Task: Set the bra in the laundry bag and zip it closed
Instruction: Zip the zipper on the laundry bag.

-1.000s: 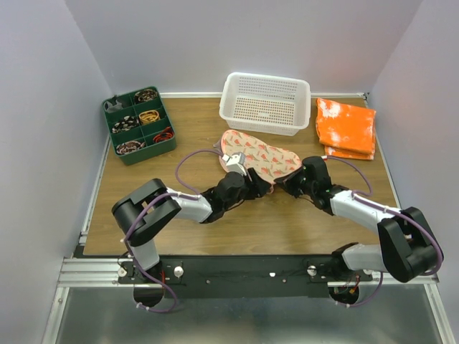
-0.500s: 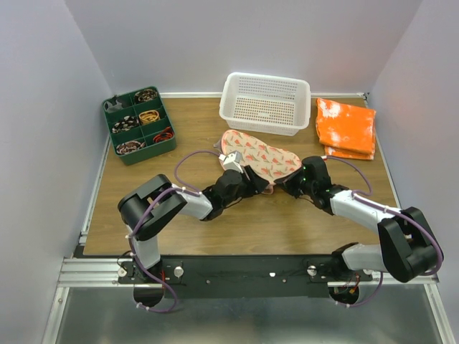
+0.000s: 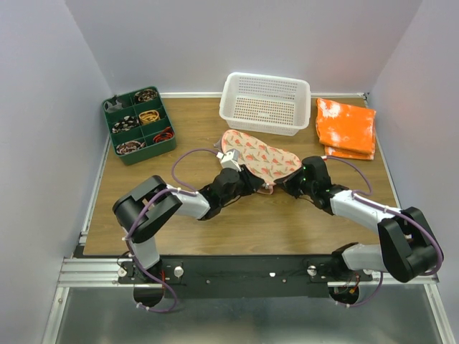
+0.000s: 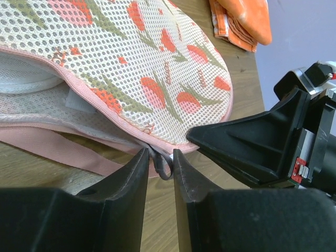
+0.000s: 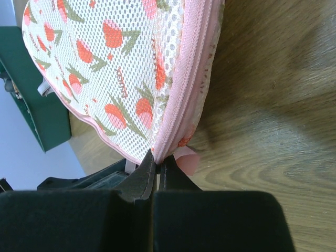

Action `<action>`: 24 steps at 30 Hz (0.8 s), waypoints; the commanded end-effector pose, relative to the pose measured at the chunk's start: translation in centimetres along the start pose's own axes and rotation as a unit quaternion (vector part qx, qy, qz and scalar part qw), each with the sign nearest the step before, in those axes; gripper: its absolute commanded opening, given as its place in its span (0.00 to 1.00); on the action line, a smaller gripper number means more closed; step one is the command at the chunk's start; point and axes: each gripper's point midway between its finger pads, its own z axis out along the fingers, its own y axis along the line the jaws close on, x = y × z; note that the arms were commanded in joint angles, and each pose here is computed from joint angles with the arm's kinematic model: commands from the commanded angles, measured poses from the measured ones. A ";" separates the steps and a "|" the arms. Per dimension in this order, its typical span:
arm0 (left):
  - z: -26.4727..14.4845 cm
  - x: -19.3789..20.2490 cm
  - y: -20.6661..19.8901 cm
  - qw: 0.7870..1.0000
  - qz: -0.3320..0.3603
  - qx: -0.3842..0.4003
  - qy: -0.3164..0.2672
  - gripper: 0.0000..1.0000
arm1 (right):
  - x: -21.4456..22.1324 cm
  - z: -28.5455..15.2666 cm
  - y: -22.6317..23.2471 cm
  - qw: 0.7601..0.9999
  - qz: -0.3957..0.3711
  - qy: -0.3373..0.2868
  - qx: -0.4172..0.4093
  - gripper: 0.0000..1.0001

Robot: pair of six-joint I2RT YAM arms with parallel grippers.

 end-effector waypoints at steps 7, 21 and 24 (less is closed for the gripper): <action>-1.1 0.4 -1.5 0.999 0.044 0.013 0.005 0.40 | -0.3 0.2 1.3 1.000 -0.010 0.003 -0.010 0.04; -0.8 1.7 0.3 0.998 0.056 -0.033 0.017 0.36 | -0.6 -0.1 1.8 1.000 -0.016 -0.001 -0.014 0.04; -0.7 1.1 0.3 0.998 0.056 -0.042 0.008 0.39 | -0.6 -0.1 1.9 1.000 -0.018 0.000 -0.014 0.04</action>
